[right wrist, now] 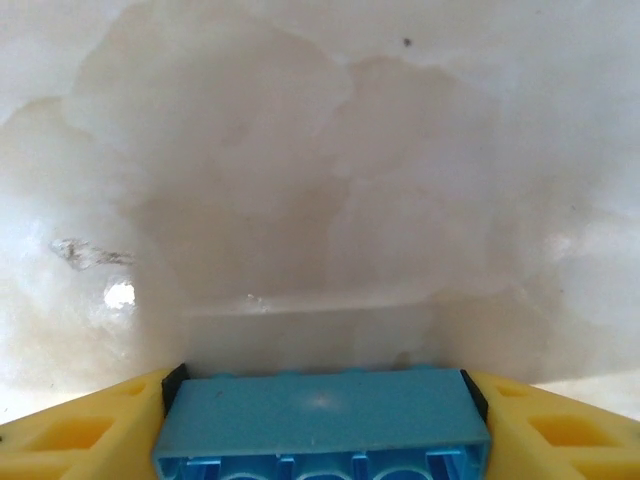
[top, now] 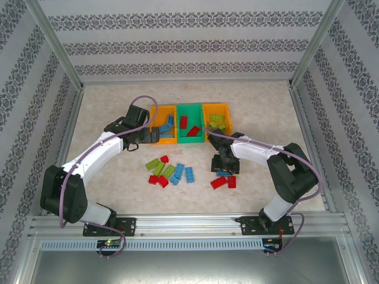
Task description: Sort the legos into containers by color
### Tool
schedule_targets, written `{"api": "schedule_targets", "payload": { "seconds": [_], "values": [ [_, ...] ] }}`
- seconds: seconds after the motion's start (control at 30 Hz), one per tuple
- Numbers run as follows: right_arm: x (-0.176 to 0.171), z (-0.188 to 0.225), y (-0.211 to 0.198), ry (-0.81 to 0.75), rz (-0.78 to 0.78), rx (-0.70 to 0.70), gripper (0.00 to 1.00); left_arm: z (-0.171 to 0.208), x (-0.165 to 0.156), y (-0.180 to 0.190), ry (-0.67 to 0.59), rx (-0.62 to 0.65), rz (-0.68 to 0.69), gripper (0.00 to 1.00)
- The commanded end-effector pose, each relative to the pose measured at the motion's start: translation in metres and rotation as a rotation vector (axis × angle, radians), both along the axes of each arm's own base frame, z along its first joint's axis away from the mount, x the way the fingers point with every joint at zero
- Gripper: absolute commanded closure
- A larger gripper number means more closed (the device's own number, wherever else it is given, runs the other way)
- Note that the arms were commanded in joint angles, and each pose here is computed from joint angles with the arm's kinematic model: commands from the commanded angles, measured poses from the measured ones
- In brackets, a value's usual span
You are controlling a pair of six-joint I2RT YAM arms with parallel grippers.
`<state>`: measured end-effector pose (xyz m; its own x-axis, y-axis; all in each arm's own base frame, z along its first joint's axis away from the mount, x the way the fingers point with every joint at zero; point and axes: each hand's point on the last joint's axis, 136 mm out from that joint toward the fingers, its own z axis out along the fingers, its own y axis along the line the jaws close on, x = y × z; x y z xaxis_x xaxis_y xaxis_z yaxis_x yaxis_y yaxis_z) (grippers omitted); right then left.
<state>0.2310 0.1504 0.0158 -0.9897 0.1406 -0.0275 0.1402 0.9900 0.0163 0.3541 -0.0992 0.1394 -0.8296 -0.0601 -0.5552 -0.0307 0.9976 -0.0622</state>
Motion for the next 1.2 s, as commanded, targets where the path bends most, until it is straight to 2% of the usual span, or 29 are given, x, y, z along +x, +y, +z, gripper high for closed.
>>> {"api": "schedule_targets", "payload": {
  "seconds": [0.0, 0.17, 0.4, 0.67, 0.87, 1.03, 1.17],
  "values": [
    [0.0, 0.002, 0.006, 0.006, 0.015, -0.011, 0.45, 0.006, 0.001, 0.004, -0.027, 0.004, 0.02, 0.01],
    [0.024, 0.027, 0.031, -0.083, 0.047, 0.053, 0.47, 0.004, -0.001, 0.007, -0.021, 0.013, 0.027, 0.01],
    [0.079, 0.091, 0.121, -0.234, 0.177, 0.278, 0.48, -0.001, -0.005, 0.018, 0.0, 0.019, 0.076, 0.01],
    [0.144, 0.136, 0.201, -0.378, 0.237, 0.481, 0.48, -0.008, -0.019, 0.025, 0.022, 0.01, 0.082, 0.01],
    [0.181, 0.132, 0.238, -0.367, 0.24, 0.554, 0.48, -0.018, -0.028, 0.016, 0.059, -0.026, 0.021, 0.0],
    [0.206, 0.12, 0.244, -0.358, 0.181, 0.58, 0.48, -0.022, -0.037, 0.013, 0.063, -0.048, -0.001, 0.0],
    [0.221, 0.107, 0.244, -0.344, 0.14, 0.589, 0.44, -0.023, -0.041, -0.005, 0.059, -0.115, -0.081, 0.0]
  ]
}}
